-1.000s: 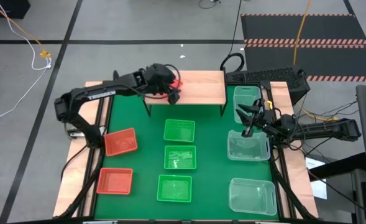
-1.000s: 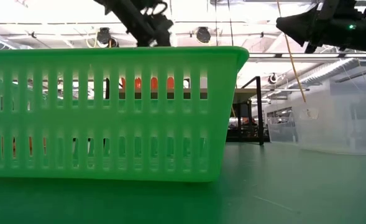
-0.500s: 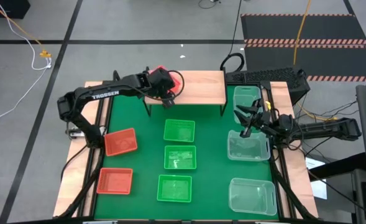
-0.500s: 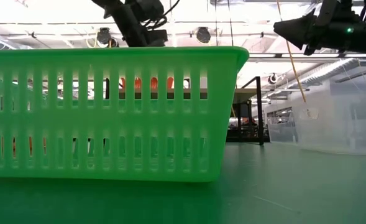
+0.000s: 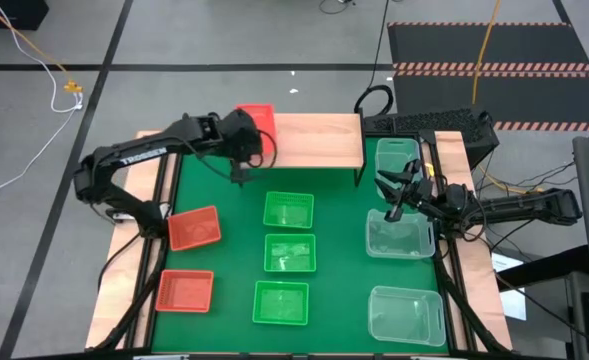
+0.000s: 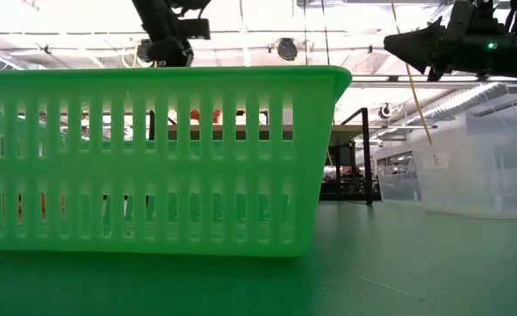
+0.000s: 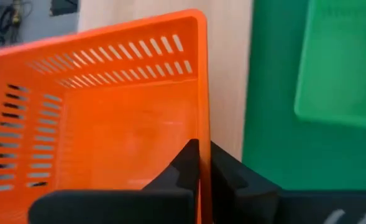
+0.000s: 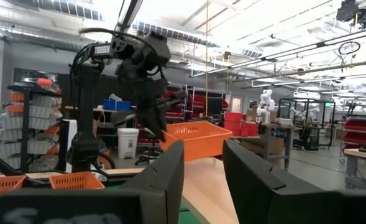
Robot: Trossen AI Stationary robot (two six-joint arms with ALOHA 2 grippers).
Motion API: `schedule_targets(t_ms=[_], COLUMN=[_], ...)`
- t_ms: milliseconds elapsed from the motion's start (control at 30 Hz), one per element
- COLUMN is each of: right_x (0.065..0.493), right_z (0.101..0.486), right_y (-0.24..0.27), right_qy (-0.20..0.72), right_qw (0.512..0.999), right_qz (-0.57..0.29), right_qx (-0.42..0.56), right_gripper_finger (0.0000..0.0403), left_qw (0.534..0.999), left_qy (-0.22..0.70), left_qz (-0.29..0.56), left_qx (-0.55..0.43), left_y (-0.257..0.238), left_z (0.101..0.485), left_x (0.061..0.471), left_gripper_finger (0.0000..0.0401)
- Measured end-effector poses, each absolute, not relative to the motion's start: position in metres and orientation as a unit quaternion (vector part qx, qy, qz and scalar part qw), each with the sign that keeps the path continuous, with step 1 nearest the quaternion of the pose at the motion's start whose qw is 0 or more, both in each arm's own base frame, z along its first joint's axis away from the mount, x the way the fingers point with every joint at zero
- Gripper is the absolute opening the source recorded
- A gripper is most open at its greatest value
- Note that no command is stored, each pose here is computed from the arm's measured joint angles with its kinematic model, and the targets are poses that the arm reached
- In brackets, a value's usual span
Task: Stack baskets on shelf by color
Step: Put the top orange bin on the shelf, then stack the top orange bin on the orange bin on the shelf
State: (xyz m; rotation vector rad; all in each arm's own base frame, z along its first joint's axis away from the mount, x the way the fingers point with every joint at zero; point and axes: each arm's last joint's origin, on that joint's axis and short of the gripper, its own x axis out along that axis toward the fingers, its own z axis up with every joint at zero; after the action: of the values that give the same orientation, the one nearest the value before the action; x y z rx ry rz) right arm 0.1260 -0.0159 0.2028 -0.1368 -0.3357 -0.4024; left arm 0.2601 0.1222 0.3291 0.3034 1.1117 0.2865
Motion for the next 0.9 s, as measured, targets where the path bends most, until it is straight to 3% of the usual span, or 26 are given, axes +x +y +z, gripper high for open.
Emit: schedule_targets(t_ms=[200, 367, 567, 900], right_x=[0.126, 0.126, 0.126, 0.125], right_z=[0.203, 0.203, 0.203, 0.205], right_y=[-0.016, -0.016, -0.016, -0.016], right_qy=[-0.168, -0.17, -0.172, -0.183], right_qw=[0.965, 0.965, 0.965, 0.963], right_qz=[-0.196, -0.194, -0.194, -0.194], right_qx=[-0.055, -0.047, -0.045, -0.044], right_gripper_finger=[0.0107, 0.0107, 0.0107, 0.0107], left_qw=[0.837, 0.831, 0.838, 0.835], left_qy=[0.531, 0.535, 0.527, 0.525], left_qz=[0.096, 0.064, 0.083, 0.131], left_qx=[0.094, 0.136, 0.118, 0.101], left_y=[0.13, 0.133, 0.134, 0.13], left_z=[0.329, 0.319, 0.312, 0.318], left_x=[0.246, 0.246, 0.249, 0.246], left_gripper_finger=[0.0013, 0.0015, 0.0011, 0.0165])
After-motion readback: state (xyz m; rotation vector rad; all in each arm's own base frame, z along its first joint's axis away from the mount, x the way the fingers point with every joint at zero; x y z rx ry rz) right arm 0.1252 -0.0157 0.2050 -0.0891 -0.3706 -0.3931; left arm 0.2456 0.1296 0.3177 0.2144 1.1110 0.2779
